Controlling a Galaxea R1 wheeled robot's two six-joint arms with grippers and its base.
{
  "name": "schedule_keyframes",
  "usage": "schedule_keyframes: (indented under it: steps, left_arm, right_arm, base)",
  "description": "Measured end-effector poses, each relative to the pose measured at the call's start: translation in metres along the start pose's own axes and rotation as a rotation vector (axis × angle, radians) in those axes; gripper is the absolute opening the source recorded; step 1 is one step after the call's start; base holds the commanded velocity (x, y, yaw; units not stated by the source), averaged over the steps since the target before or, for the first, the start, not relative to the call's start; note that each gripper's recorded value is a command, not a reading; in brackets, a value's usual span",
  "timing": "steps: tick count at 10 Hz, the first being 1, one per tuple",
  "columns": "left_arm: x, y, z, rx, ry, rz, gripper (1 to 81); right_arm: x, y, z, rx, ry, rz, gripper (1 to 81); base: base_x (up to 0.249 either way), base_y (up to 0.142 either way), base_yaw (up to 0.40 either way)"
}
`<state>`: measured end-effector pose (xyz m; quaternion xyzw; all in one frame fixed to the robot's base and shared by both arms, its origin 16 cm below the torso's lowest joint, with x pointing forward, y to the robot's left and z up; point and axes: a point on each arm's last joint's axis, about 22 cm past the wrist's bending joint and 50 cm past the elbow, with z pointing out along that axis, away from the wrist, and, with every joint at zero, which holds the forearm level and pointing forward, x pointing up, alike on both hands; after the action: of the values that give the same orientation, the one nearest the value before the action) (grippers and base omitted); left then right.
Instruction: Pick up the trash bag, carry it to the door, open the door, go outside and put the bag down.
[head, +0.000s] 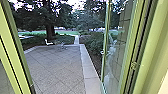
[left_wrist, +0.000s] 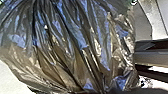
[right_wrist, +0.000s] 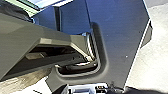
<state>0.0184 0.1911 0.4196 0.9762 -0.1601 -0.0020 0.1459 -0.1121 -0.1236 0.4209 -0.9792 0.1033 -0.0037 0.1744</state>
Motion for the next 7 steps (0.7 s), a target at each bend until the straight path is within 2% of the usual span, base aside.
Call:
schedule_keyframes:
  steps: [1, 4, 7]
  left_arm:
    - [-0.0001, -0.0004, -0.0001, 0.000, 0.000, 0.000, 1.0]
    - [0.0010, 0.0038, 0.0009, -0.005, 0.001, 0.001, 1.0]
    - [-0.0003, -0.0010, -0.0003, 0.001, 0.000, 0.000, 1.0]
  right_arm:
    - [0.0000, 0.0000, 0.0000, 0.000, 0.000, 0.000, 81.1]
    - [0.0004, 0.0003, -0.0001, 0.000, 0.001, -0.003, 81.1]
    - [0.0001, -0.0003, 0.0001, 0.001, 0.001, 0.000, 81.1]
  base:
    - [0.000, -0.069, 0.000]
    - [0.000, 0.000, 0.000]
    - [0.000, 0.000, 0.000]
